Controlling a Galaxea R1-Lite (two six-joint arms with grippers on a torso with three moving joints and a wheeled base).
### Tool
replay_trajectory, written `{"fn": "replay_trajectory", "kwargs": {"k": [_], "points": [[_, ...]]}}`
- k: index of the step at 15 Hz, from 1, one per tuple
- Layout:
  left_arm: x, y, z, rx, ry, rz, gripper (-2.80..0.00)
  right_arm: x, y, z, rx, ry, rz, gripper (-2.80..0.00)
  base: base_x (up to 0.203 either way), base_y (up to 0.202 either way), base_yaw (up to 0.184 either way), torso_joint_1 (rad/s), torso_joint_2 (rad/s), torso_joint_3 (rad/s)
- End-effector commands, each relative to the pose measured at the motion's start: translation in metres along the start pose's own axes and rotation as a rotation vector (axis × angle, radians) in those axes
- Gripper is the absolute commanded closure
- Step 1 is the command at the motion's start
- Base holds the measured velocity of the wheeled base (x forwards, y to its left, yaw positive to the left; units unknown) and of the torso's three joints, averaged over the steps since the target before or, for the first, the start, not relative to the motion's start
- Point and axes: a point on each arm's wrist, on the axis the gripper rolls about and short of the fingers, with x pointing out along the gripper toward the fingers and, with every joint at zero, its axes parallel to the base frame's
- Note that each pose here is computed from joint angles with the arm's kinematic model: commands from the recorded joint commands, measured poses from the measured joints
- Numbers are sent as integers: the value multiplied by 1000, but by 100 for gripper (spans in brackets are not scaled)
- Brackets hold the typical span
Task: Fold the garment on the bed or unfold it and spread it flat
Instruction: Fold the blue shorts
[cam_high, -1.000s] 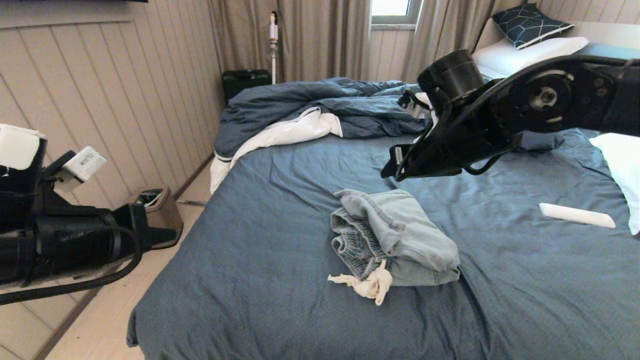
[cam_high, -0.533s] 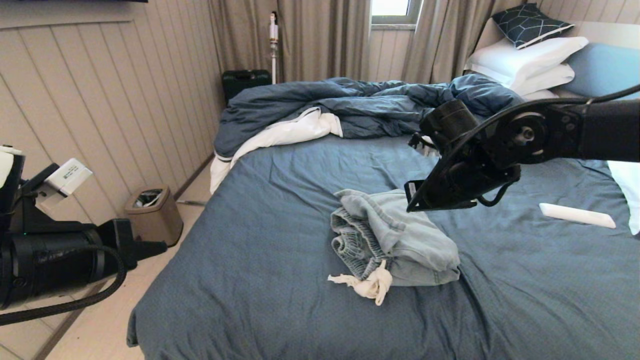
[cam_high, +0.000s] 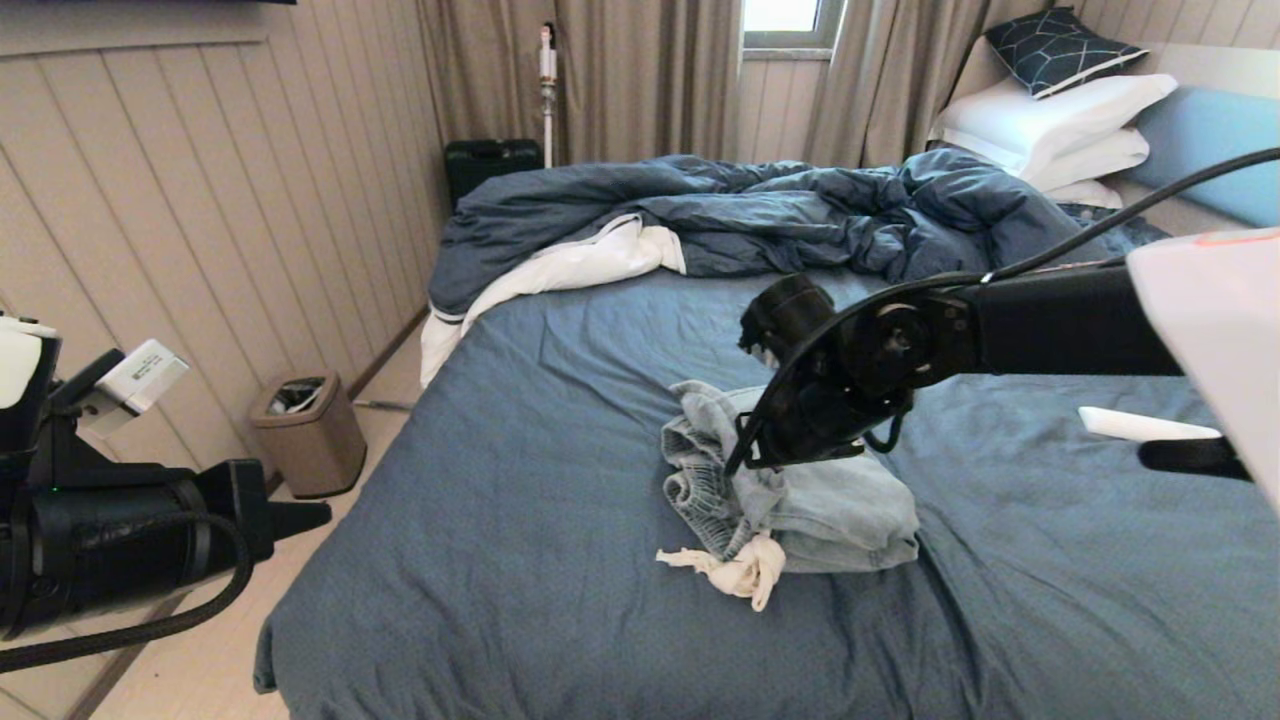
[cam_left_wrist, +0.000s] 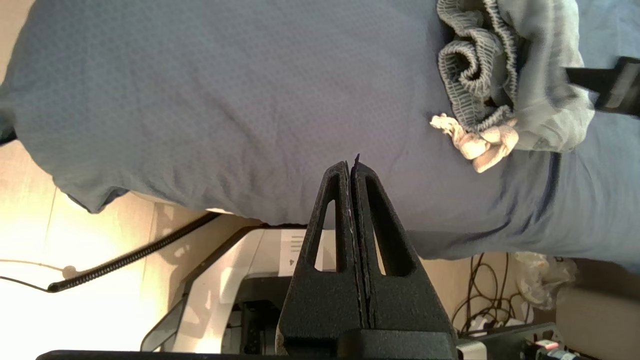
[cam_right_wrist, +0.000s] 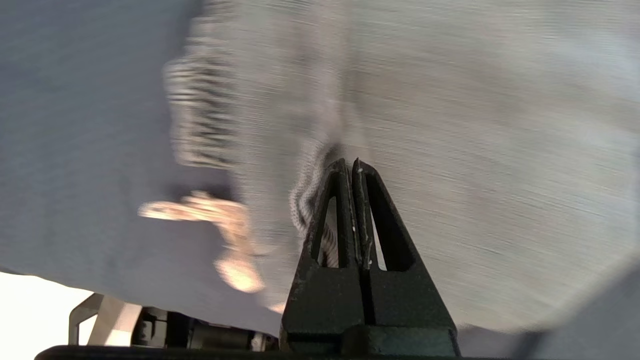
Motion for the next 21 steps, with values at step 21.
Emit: {"fn": "replay_trajectory", "kwargs": {"k": [21], "points": [[1, 0, 0, -4, 10, -9, 0, 10, -32, 7, 61, -31, -76, 0, 0, 0, 0, 0, 0, 0]]}}
